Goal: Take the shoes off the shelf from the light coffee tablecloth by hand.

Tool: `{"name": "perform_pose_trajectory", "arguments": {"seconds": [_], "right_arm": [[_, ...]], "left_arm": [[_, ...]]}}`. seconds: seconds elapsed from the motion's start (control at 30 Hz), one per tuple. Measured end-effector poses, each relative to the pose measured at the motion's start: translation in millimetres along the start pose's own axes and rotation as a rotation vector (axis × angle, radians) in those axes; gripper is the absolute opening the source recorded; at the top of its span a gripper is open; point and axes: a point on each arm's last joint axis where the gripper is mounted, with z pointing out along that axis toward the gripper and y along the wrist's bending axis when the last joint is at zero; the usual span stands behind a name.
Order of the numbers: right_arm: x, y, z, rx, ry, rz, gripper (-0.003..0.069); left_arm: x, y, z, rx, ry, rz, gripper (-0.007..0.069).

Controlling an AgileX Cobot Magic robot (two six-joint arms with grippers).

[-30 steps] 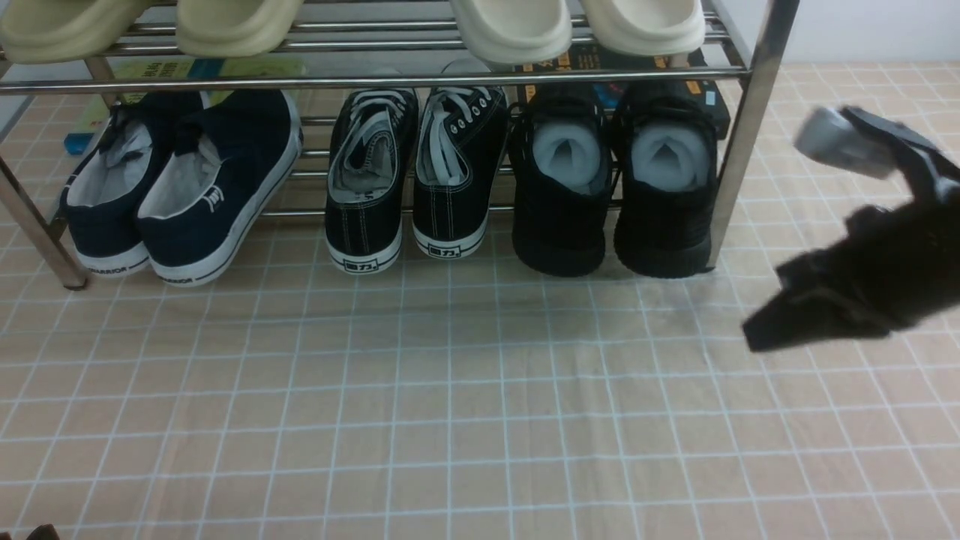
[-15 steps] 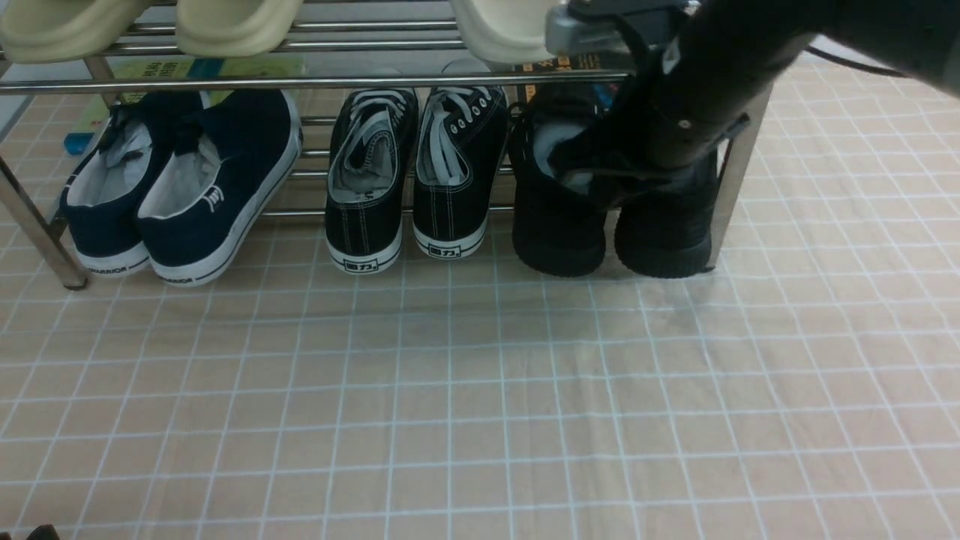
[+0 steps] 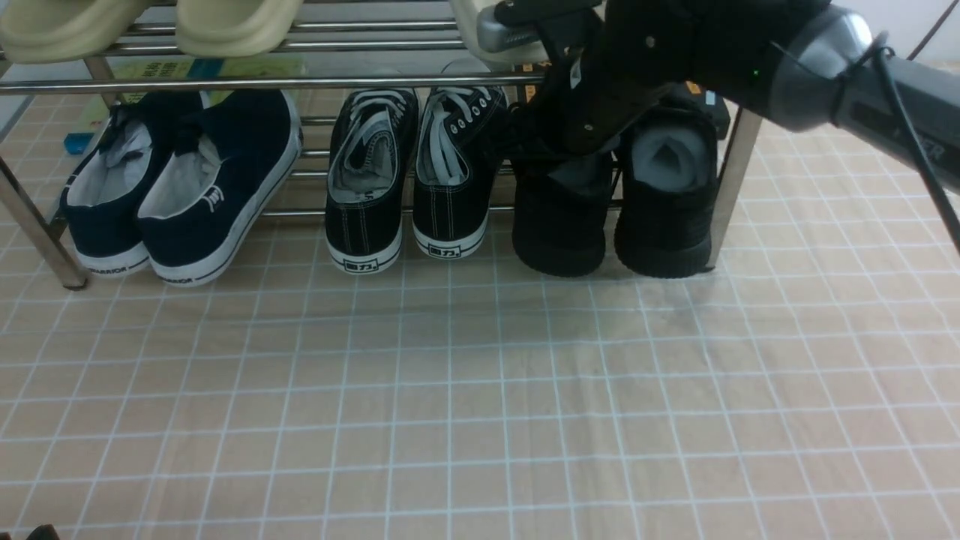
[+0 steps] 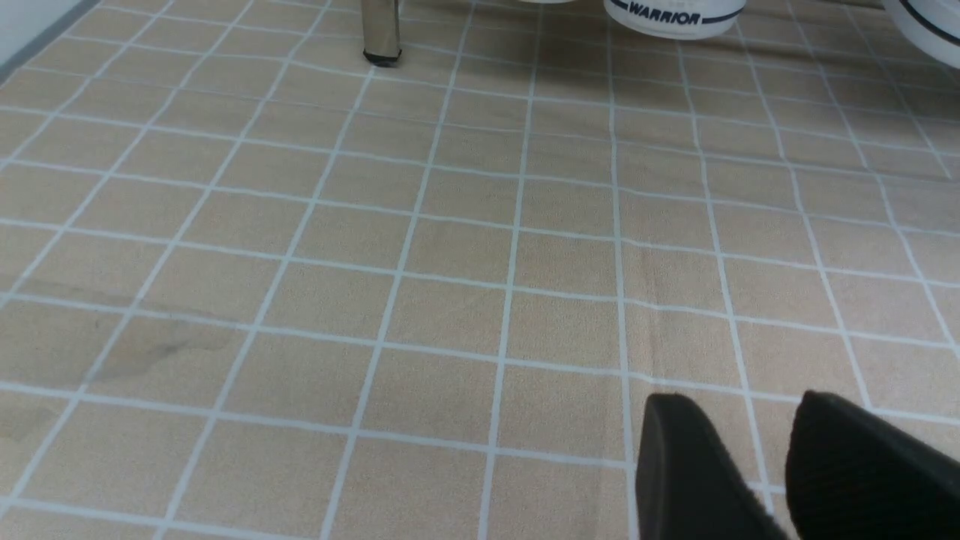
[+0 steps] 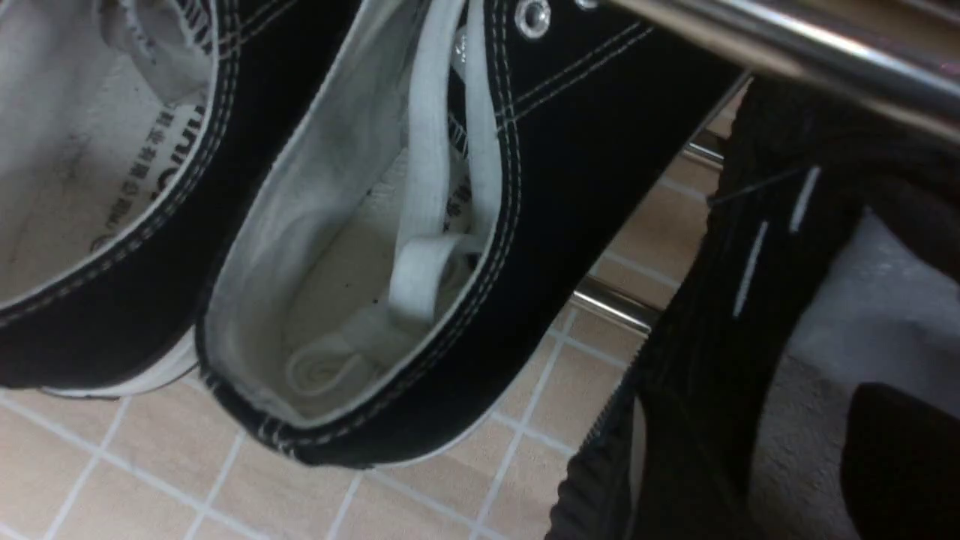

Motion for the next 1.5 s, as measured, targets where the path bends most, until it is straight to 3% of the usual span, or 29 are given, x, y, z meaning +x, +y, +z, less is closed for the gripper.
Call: {"name": "perform_pose_trajectory", "arguments": {"seconds": [0.2, 0.3, 0.47, 0.57, 0.97, 1.27, 1.5], "right_arm": [[4.8, -0.4, 15.7, 0.002, 0.009, -0.001, 0.0325], [7.5, -0.7, 22.3, 0.004, 0.019, 0.003, 0.029], [10.2, -1.5, 23.5, 0.012, 0.045, 0.017, 0.005], [9.3, 0.4, 7.7, 0.001, 0.081, 0.033, 0.0], [4.4, 30.4, -130.2, -0.116, 0.154, -0.03, 0.0004], [14.8, 40.7, -174.7, -0.136, 0.153, -0.097, 0.0006], [56.7, 68.8, -199.5, -0.175, 0.218, -0.174, 0.0006]], "left_arm": [[0.0, 0.0, 0.0, 0.0, 0.0, 0.0, 0.024], [0.0, 0.0, 0.0, 0.0, 0.0, 0.0, 0.024], [0.0, 0.0, 0.0, 0.0, 0.0, 0.0, 0.024], [0.0, 0.0, 0.0, 0.0, 0.0, 0.0, 0.024], [0.0, 0.0, 0.0, 0.0, 0.0, 0.0, 0.024], [0.0, 0.0, 0.0, 0.0, 0.0, 0.0, 0.024], [0.0, 0.0, 0.0, 0.0, 0.0, 0.0, 0.024]]}}
